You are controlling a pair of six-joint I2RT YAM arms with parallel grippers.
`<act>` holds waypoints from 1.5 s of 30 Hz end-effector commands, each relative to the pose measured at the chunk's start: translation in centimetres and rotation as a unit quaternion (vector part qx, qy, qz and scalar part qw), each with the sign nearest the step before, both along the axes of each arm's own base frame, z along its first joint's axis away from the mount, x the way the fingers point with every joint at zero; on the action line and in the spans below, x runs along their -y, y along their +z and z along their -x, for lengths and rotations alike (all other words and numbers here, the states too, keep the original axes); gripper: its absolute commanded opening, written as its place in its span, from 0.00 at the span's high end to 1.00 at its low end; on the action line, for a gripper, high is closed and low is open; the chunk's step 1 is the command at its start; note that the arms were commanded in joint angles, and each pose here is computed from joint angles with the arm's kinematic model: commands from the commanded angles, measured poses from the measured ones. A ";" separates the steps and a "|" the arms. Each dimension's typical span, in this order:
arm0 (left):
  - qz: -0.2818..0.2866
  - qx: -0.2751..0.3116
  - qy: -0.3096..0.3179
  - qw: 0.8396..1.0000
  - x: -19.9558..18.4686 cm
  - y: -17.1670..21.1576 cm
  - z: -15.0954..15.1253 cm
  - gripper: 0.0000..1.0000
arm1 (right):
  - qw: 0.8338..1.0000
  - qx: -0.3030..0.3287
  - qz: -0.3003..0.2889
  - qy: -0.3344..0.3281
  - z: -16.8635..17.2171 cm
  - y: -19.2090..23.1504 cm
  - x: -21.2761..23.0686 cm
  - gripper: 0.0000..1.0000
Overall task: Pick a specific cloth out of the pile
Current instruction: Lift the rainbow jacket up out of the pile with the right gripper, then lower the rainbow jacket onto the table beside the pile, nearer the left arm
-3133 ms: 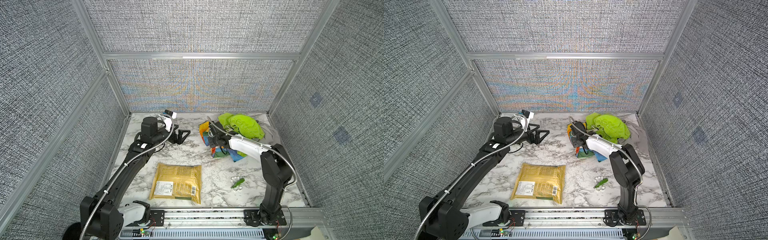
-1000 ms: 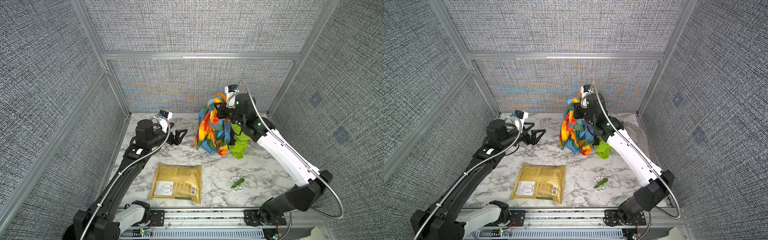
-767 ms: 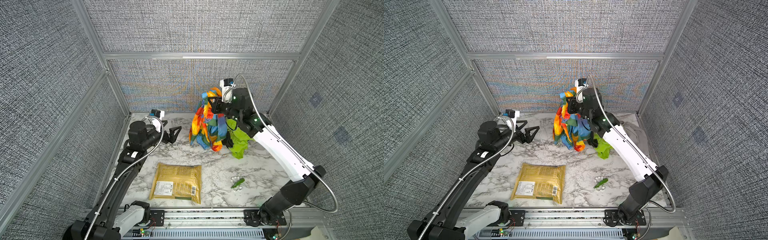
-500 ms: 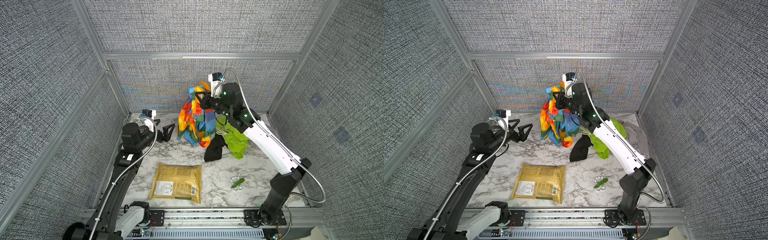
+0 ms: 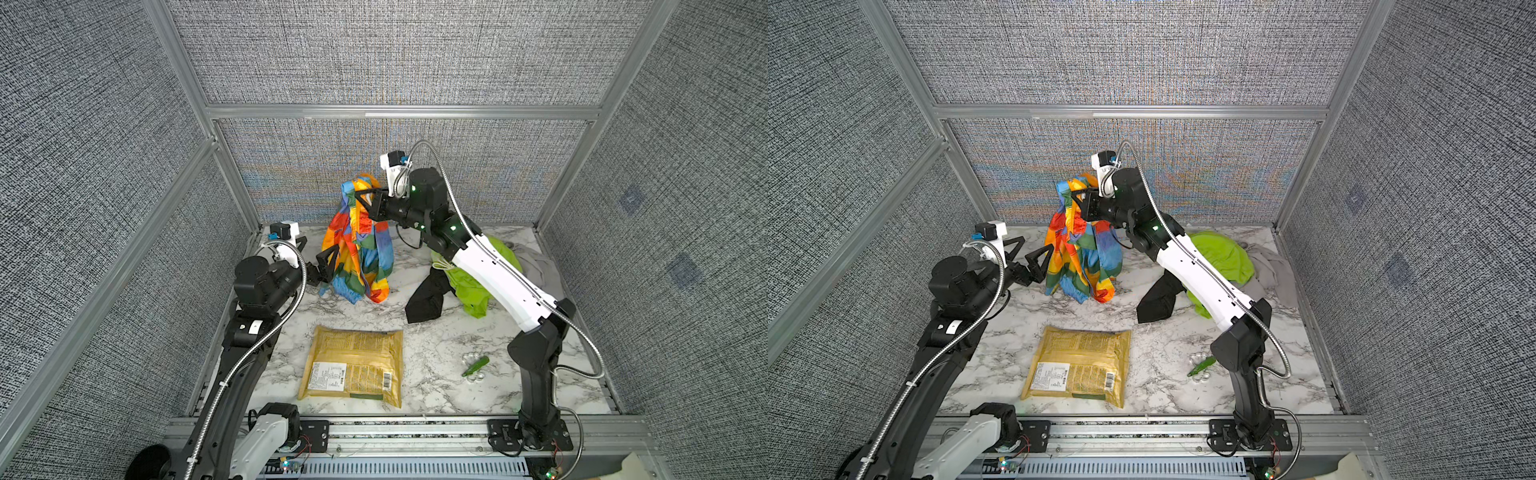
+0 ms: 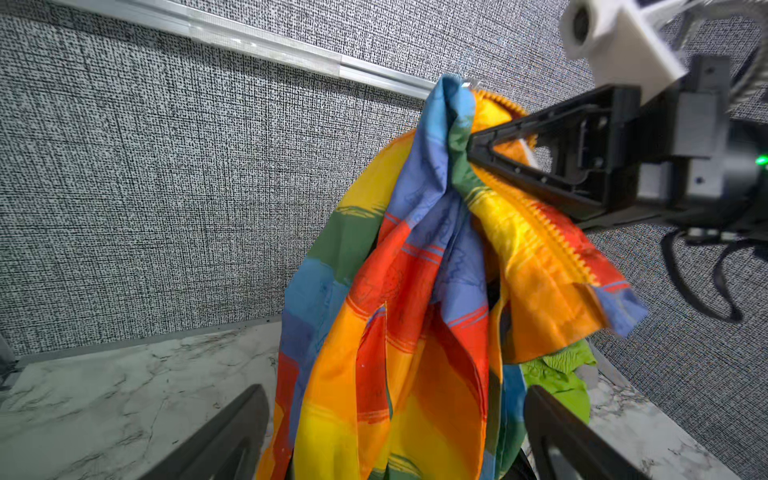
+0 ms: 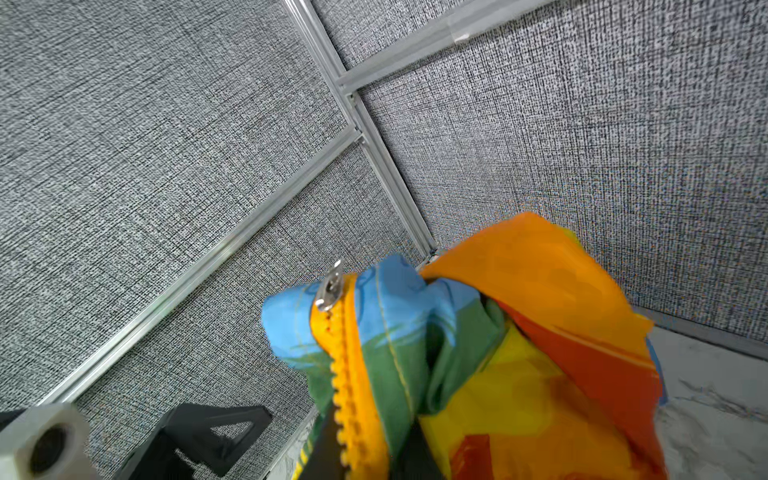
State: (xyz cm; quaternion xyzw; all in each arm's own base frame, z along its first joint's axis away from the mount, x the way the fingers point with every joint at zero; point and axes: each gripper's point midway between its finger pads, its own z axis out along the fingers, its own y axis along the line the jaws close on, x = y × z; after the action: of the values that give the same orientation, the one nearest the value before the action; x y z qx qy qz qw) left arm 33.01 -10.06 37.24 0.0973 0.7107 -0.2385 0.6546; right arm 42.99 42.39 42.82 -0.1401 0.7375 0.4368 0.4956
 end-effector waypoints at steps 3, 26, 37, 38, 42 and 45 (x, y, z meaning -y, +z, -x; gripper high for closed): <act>0.000 0.011 -0.020 1.000 0.7 0.6 -0.5 0.01 | 0.999 -0.022 0.013 -0.020 -2.0 -4.1 -0.6 0.96; 0.005 -0.003 0.018 1.000 -0.6 0.1 -1.3 0.05 | 0.991 -0.093 0.072 0.067 -0.6 -17.6 -6.3 0.97; 0.003 -0.024 0.003 1.000 -0.1 -1.0 -2.0 0.04 | 0.972 -0.189 0.120 0.068 -1.0 -29.5 -7.2 0.95; 0.003 -0.028 0.001 1.000 0.0 -1.2 -2.1 0.04 | 0.970 -0.198 0.128 0.063 -1.2 -30.7 -7.1 0.95; 0.004 -0.029 -0.003 1.000 0.1 -1.3 -2.2 0.04 | 0.958 -0.230 0.165 0.041 -1.7 -35.3 -6.4 0.91; 0.004 -0.031 -0.004 1.000 0.1 -1.3 -2.2 0.04 | 0.950 -0.252 0.181 0.032 -1.8 -38.2 -6.0 0.88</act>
State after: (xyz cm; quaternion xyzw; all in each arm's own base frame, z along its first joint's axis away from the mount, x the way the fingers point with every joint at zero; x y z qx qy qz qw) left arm 35.25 -9.98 35.12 0.0852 0.7375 -0.2392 0.6258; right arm 44.63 49.30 6.69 -0.1512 0.8833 0.3596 0.2602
